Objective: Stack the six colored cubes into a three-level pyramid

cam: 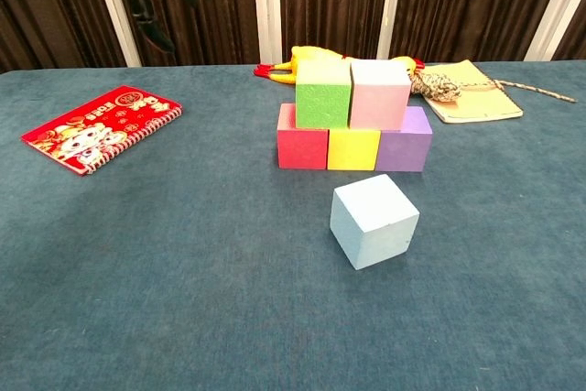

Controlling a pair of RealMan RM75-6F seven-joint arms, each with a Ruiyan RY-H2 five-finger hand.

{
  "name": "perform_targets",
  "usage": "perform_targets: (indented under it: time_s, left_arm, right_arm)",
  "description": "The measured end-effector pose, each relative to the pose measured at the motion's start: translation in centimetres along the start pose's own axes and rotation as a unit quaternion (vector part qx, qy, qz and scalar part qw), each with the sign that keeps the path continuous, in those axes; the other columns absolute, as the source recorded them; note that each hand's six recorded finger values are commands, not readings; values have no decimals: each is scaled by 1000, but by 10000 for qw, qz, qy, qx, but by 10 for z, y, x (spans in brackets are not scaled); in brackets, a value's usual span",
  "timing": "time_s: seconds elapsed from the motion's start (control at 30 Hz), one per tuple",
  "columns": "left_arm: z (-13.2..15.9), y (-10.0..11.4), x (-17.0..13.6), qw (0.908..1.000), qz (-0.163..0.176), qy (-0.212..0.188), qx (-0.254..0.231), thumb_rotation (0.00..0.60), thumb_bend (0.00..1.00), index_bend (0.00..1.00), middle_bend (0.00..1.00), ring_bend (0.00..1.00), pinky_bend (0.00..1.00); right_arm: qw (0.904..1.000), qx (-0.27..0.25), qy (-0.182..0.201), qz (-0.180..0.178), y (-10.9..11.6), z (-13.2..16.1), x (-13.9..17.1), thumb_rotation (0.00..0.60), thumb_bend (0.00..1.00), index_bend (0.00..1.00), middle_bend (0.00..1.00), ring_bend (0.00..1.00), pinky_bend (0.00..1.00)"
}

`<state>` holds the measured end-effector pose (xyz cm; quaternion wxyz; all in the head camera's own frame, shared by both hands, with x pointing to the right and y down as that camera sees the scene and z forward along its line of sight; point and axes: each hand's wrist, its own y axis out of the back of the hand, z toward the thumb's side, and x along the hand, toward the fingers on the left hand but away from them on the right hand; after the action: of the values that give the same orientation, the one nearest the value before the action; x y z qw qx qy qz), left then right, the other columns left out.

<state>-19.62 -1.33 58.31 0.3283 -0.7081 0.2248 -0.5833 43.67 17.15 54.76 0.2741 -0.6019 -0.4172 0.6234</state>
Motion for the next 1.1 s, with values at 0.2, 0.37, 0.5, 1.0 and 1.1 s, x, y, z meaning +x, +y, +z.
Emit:
perform_targets:
  time_s: [0.2, 0.37, 0.5, 1.0, 1.1]
  left_arm:
    - [-1, -16, -6, 9998, -94, -160, 20, 600, 254, 144, 124, 20, 30]
    - [8, -32, -3, 9995, -162, -287, 17, 600, 254, 144, 123, 19, 30]
    - [19, -44, 1, 9991, -234, -348, 80, 600, 254, 144, 122, 20, 30]
    - [52, -76, 18, 9990, -296, -285, 169, 600, 254, 138, 118, 20, 30]
    - [55, -79, 19, 9990, -327, -260, 176, 600, 254, 138, 118, 20, 30]
  right_arm:
    - [9981, 142, 252, 539, -7, 28, -17, 600, 155, 129, 67, 0, 0]
    - [9949, 218, 440, 883, -17, 52, -27, 600, 155, 145, 67, 0, 0]
    - [9924, 299, 559, 1059, -28, 65, -29, 600, 155, 145, 67, 0, 0]
    - [9868, 202, 848, 1367, -46, 120, -47, 600, 154, 145, 67, 0, 0]
    - [9855, 160, 840, 1464, -48, 128, -51, 600, 154, 145, 67, 0, 0]
